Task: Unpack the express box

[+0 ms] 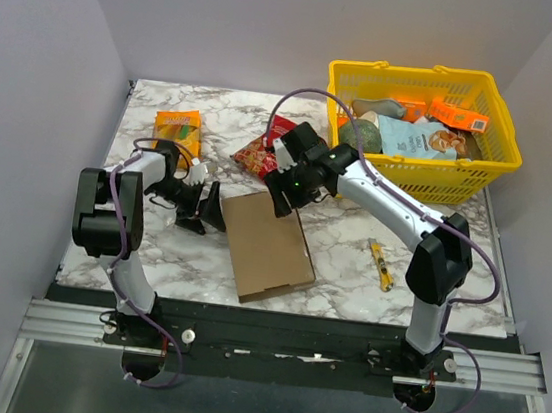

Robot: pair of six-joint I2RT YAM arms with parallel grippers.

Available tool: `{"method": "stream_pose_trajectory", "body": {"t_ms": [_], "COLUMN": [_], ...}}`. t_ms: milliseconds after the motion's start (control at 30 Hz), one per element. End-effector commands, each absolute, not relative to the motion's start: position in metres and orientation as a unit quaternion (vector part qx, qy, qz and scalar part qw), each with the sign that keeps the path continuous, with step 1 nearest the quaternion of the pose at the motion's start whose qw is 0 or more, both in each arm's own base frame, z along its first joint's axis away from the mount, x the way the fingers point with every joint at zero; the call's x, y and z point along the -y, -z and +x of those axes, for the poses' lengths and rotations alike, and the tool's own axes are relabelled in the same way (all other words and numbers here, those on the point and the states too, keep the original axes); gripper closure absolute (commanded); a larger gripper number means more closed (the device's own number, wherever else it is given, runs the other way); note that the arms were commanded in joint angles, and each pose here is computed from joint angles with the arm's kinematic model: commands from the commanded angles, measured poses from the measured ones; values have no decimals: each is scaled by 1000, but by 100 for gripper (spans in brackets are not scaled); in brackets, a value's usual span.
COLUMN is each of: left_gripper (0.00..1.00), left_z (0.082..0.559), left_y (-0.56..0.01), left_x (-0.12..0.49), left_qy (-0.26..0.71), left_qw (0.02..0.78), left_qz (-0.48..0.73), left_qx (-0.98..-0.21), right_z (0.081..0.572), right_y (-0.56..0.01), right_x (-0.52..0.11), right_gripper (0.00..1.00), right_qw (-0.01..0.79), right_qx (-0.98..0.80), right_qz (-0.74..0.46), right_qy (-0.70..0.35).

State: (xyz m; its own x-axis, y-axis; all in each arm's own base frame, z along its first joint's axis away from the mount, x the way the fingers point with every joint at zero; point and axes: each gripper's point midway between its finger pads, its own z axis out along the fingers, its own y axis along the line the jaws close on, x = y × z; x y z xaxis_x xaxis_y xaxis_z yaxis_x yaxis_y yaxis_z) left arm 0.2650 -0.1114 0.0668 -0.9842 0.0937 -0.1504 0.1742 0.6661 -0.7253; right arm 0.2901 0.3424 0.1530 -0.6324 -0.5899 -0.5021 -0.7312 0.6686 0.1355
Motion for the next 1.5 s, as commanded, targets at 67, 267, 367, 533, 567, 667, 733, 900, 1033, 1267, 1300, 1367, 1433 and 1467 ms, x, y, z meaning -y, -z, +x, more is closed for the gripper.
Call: {"method": "stream_pose_trajectory", "body": {"t_ms": [67,267,367,533,567,667,733,900,1033,1267,1300,1367,1433,1467], "left_gripper": [1,1,1,1,1,1,1,2,2,2,2,2,2,2], "left_z": [255,270,277,261,258,243,236,225,224,221,221,220,221,221], "left_y": [-38,-92,-128,-168,-170,-162,-150,-111,-94,-73,-72,-71,-71,-70], "left_x": [104,120,131,180,187,204,207,200,191,180,180,180,180,179], "left_qy": [363,416,422,450,453,462,464,446,420,394,394,394,394,389], "left_qw": [21,104,170,196,193,156,129,63,47,21,19,17,17,17], "left_qz": [99,159,213,312,324,346,344,343,352,359,359,357,358,359], "left_qx": [-926,-889,-865,-813,-808,-802,-806,-824,-835,-846,-846,-847,-847,-848], "right_z": [290,290,288,283,285,289,294,298,292,294,293,293,296,298], "right_y": [-123,-128,-128,-115,-113,-111,-106,-92,-78,-56,-54,-53,-54,-52], "right_x": [-306,-285,-273,-274,-277,-276,-271,-260,-251,-243,-243,-243,-242,-239], "right_gripper": [34,25,16,21,22,27,27,29,29,29,29,29,30,30], "right_qw": [158,145,171,180,182,188,192,192,184,179,176,175,178,179], "right_qx": [-906,-911,-892,-881,-881,-878,-880,-882,-887,-893,-894,-895,-895,-897], "right_qz": [-354,-321,-357,-369,-364,-366,-365,-368,-367,-365,-366,-364,-364,-364], "right_qy": [-171,-212,-219,-235,-241,-244,-233,-222,-211,-191,-190,-189,-185,-174]}}
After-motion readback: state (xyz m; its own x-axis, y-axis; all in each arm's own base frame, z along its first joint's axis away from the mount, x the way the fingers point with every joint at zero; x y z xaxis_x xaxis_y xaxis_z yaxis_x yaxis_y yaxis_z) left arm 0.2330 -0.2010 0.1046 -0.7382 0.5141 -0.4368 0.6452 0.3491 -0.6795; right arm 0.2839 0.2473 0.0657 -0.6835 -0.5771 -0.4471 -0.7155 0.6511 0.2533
